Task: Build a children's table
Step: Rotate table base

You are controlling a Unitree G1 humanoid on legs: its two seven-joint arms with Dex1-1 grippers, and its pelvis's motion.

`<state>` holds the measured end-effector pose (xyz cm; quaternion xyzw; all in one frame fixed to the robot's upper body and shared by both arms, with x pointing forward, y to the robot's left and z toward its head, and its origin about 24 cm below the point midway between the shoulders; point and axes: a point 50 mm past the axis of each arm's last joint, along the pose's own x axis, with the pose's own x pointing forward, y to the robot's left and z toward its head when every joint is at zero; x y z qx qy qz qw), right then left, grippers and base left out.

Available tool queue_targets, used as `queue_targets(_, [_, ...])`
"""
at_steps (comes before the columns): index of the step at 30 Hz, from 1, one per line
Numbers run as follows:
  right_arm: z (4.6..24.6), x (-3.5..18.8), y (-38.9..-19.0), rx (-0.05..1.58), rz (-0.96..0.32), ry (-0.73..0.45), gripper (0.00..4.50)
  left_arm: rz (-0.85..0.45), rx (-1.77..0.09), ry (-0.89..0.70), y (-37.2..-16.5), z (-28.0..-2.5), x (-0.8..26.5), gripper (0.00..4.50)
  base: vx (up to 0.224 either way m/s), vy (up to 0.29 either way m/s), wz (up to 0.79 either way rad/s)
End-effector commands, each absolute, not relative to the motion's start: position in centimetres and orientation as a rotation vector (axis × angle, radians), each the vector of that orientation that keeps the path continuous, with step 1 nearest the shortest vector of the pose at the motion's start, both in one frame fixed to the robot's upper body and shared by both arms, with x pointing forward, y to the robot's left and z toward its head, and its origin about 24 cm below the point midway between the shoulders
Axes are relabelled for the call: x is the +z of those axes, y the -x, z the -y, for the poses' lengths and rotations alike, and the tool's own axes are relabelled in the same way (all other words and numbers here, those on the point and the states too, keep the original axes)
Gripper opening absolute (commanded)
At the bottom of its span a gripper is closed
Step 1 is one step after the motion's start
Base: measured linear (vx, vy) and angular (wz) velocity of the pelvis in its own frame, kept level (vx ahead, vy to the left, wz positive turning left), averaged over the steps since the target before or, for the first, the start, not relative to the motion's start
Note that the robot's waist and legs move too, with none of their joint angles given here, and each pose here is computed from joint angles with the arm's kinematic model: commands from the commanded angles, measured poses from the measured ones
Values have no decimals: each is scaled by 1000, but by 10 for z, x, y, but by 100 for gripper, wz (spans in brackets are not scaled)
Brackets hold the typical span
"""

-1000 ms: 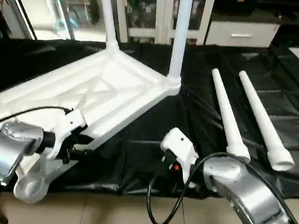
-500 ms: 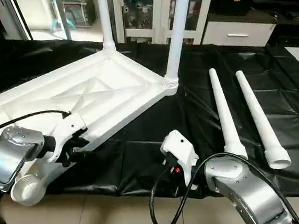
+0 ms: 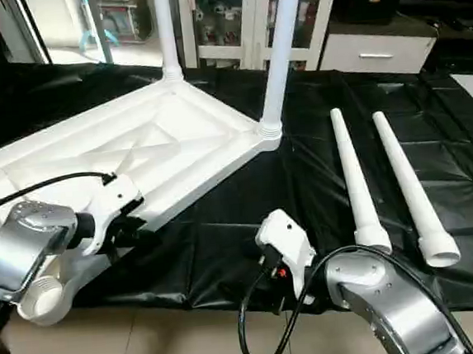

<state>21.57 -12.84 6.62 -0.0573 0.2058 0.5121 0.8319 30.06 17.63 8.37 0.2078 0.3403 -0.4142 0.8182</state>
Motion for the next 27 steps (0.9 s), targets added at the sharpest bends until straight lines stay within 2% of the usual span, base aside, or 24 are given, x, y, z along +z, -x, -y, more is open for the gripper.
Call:
queue_targets(1, [128,67,-215,1082,-424,132,407,-714,-881,-433,-302,-174,82,101,0,0,0])
queue_targets(2, [128,66,-214,1081,-425,131,407,-709,-873,-430,-305,-173,82,77,0,0,0])
queue_targets(4, [128,66,-213,1079,-427,130,407,-707,-866,-431,-307,-172,82,74,0,0,0])
queue_targets(7, [130,65,-213,1071,-428,132,407,-700,-859,-432,-312,-169,82,37,0,0,0])
queue_targets(10, [130,65,-212,1066,-429,133,407,-691,-850,-424,-318,-165,82,29,0,0,0])
queue_targets(12, [130,65,-212,1064,-429,134,407,-689,-849,-420,-324,-161,81,8,0,0,0])
queue_targets(16, [131,65,-212,1058,-432,142,407,-661,-847,-413,-341,-140,79,8,0,0,0])
queue_targets(19, [132,65,-212,1051,-433,148,407,-625,-853,-377,-356,-116,80,8,0,0,0])
queue_targets(23, [134,65,-212,1046,-434,152,407,-594,-850,-359,-364,-97,81,8,0,0,0])
queue_targets(27, [134,65,-211,1041,-435,157,407,-514,-818,-321,-374,-65,86,8,0,0,0])
